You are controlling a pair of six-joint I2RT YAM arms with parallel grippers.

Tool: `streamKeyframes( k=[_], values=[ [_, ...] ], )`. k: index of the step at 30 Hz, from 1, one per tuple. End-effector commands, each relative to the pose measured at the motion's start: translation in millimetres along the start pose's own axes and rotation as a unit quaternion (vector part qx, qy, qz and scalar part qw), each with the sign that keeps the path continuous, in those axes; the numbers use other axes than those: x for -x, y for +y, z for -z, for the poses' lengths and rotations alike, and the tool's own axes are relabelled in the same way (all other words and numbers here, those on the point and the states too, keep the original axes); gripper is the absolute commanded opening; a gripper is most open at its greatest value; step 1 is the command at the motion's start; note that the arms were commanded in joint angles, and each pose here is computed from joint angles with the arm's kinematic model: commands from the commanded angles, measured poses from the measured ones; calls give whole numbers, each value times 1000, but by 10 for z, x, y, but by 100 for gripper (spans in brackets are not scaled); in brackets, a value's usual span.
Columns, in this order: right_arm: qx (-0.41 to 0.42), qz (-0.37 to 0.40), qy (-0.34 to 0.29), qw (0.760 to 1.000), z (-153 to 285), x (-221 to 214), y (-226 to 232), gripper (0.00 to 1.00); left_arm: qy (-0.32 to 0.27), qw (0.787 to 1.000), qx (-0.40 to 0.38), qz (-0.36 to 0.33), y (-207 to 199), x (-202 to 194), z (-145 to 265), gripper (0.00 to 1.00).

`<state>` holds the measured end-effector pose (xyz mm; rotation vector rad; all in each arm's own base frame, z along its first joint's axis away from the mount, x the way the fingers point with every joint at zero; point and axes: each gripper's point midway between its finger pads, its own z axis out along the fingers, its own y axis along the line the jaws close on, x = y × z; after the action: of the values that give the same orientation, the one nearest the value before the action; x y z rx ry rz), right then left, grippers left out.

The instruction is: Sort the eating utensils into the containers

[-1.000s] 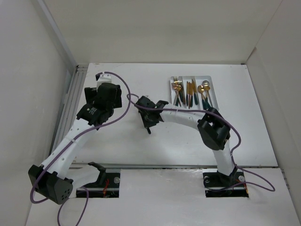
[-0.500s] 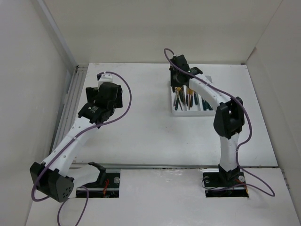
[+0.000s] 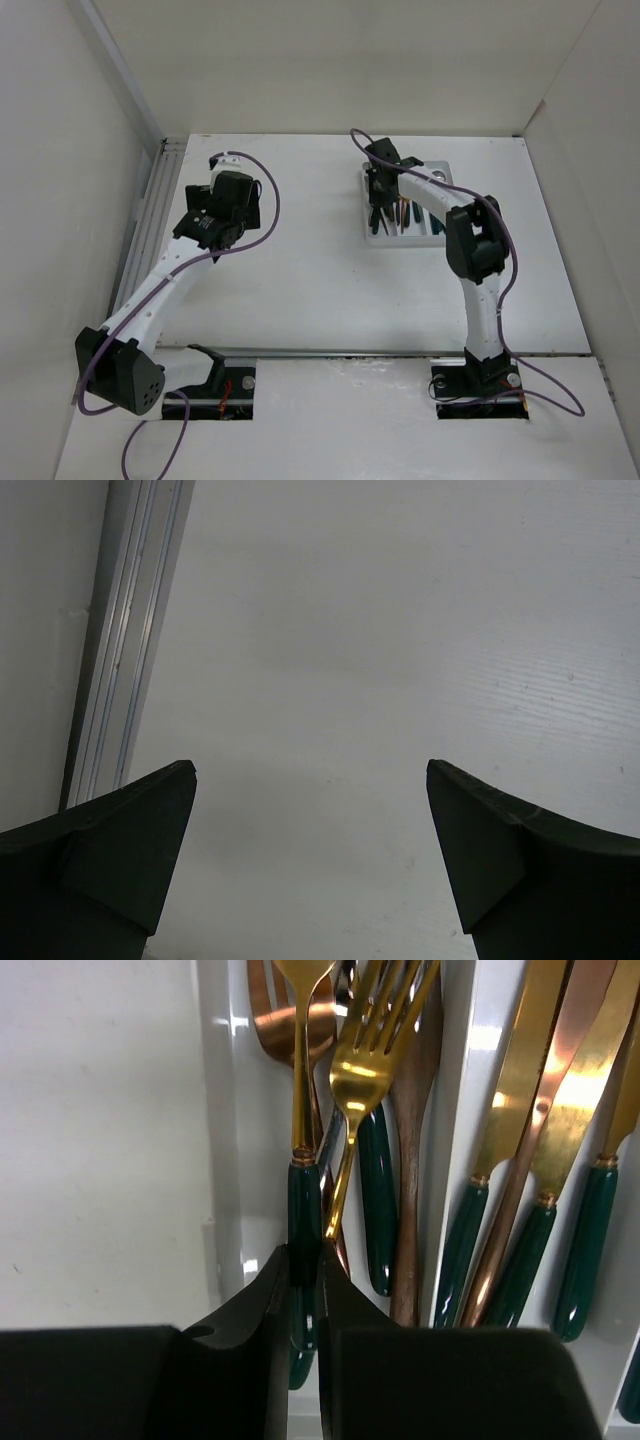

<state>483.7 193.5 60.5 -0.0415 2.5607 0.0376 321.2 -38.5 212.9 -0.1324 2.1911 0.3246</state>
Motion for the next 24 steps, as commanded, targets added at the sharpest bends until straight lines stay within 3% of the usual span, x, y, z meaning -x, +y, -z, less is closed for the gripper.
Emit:
streamKeyframes(
  k=[1,7,9,11,12,15,20,24],
  values=[
    [15,-21,-36,999,281,172,-3,0,-22,1000,-6,18,7,195,49,100],
    [21,-24,-19,999,335,-51,-44,0,-15,1000,-13,18,-18,171,18,100],
    [19,-23,-14,999,318,-94,-55,5,-15,1000,-13,18,-18,171,18,100],
    [19,-23,-15,999,361,-86,-61,18,-15,1000,-13,18,-18,171,18,100],
    [21,-24,-21,999,381,-37,-48,33,-19,999,-14,21,-5,189,44,100],
    [18,-26,-32,999,529,62,-70,57,-19,999,-14,21,6,170,53,100],
    [-2,-37,-100,994,1082,454,-169,72,-32,999,-18,29,25,226,103,100],
    [-48,-81,-170,981,1656,773,-672,84,-41,998,-15,35,61,244,136,100]
  ],
)
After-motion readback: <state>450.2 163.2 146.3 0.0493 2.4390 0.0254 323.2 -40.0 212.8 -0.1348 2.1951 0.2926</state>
